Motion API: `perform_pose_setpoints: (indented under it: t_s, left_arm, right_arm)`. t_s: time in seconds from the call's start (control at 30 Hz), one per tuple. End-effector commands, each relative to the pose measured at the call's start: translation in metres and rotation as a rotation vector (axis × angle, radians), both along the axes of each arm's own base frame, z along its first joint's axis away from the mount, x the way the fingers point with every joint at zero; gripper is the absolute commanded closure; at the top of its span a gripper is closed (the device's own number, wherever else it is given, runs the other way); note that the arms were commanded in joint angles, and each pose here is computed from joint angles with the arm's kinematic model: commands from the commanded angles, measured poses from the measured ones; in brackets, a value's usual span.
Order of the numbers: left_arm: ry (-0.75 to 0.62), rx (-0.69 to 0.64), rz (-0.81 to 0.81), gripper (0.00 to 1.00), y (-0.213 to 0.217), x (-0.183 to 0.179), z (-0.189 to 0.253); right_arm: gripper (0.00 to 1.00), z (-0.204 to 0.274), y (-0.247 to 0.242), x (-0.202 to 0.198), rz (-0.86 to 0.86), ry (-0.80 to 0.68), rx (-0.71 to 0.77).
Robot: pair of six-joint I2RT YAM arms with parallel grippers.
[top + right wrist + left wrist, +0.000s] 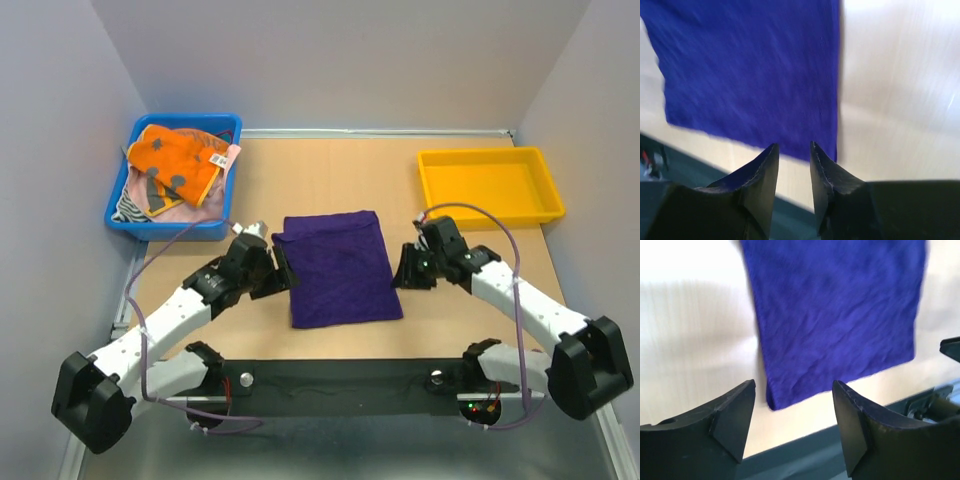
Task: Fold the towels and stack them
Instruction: Fold the towel
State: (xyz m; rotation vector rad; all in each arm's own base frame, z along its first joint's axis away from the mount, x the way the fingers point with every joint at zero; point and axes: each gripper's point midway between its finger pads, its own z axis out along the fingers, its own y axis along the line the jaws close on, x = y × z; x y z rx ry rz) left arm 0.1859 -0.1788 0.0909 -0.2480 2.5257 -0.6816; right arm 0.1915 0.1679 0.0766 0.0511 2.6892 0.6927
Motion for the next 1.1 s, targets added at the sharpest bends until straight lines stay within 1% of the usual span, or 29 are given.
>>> perform_pose_setpoints:
  t_s: [0.0,0.03,0.1,0.13,0.17,0.2,0.23,0.27,0.3,0.37,0.4,0.43,0.47,0.53,0.6,0.63,0.7,0.97,1.07]
  left_arm:
    - [-0.163,0.147,0.039,0.26,0.013,0.057,0.037]
    - [-0.225,0.166,0.05,0.26,0.018,0.081,0.053]
    - [-0.215,0.213,0.046,0.26,0.021,0.107,0.045]
    - [-0.266,0.212,0.044,0.26,0.017,0.128,0.062]
    - [-0.271,0.234,0.041,0.26,0.018,0.14,0.063]
    - [-0.281,0.271,0.02,0.26,0.022,0.153,0.063]
    - [-0.283,0.289,0.007,0.26,0.016,0.174,0.065]
    - [-0.293,0.333,-0.005,0.26,0.02,0.185,0.065]
    - [-0.257,0.37,-0.018,0.26,0.022,0.197,0.049]
    - [-0.256,0.417,-0.038,0.26,0.022,0.222,0.046]
    - [-0.277,0.413,-0.023,0.26,0.023,0.229,0.057]
    - [-0.246,0.444,-0.042,0.26,0.026,0.236,0.041]
    - [-0.256,0.453,-0.039,0.27,0.025,0.246,0.047]
    - [-0.239,0.48,-0.055,0.27,0.026,0.258,0.035]
    - [-0.21,0.503,-0.064,0.27,0.026,0.263,0.02]
    - [-0.207,0.505,-0.067,0.27,0.026,0.265,0.019]
    - [-0.204,0.494,-0.083,0.27,0.022,0.266,0.016]
    - [-0.192,0.487,-0.117,0.27,0.017,0.266,0.004]
    - [-0.182,0.485,-0.121,0.27,0.017,0.266,-0.001]
  right_arm:
    - [0.63,0.033,-0.005,0.074,0.039,-0.232,-0.17]
    - [0.63,0.04,0.0,0.097,0.04,-0.259,-0.197]
    - [0.63,0.045,0.004,0.126,0.06,-0.32,-0.24]
    - [0.63,0.048,0.005,0.14,0.055,-0.337,-0.247]
    - [0.63,0.033,0.007,0.152,0.061,-0.307,-0.265]
    - [0.63,0.046,0.007,0.175,0.043,-0.359,-0.282]
    - [0.63,0.042,0.006,0.19,0.033,-0.367,-0.286]
    - [0.62,0.04,0.009,0.21,0.029,-0.373,-0.295]
    - [0.61,0.035,0.011,0.222,0.029,-0.375,-0.301]
    - [0.6,0.025,0.016,0.25,0.024,-0.375,-0.305]
    - [0.6,0.022,0.018,0.258,0.022,-0.375,-0.306]
    - [0.6,0.02,0.02,0.267,0.021,-0.38,-0.306]
    - [0.6,0.014,0.018,0.275,0.011,-0.371,-0.311]
    - [0.61,0.004,0.019,0.294,-0.006,-0.367,-0.31]
    - [0.63,-0.002,0.022,0.305,-0.008,-0.366,-0.307]
    - [0.64,-0.018,0.023,0.307,0.001,-0.34,-0.315]
    - [0.64,-0.02,0.025,0.313,0.0,-0.342,-0.311]
    - [0.65,-0.04,0.021,0.3,0.033,-0.3,-0.329]
    - [0.65,-0.043,0.025,0.291,0.065,-0.286,-0.304]
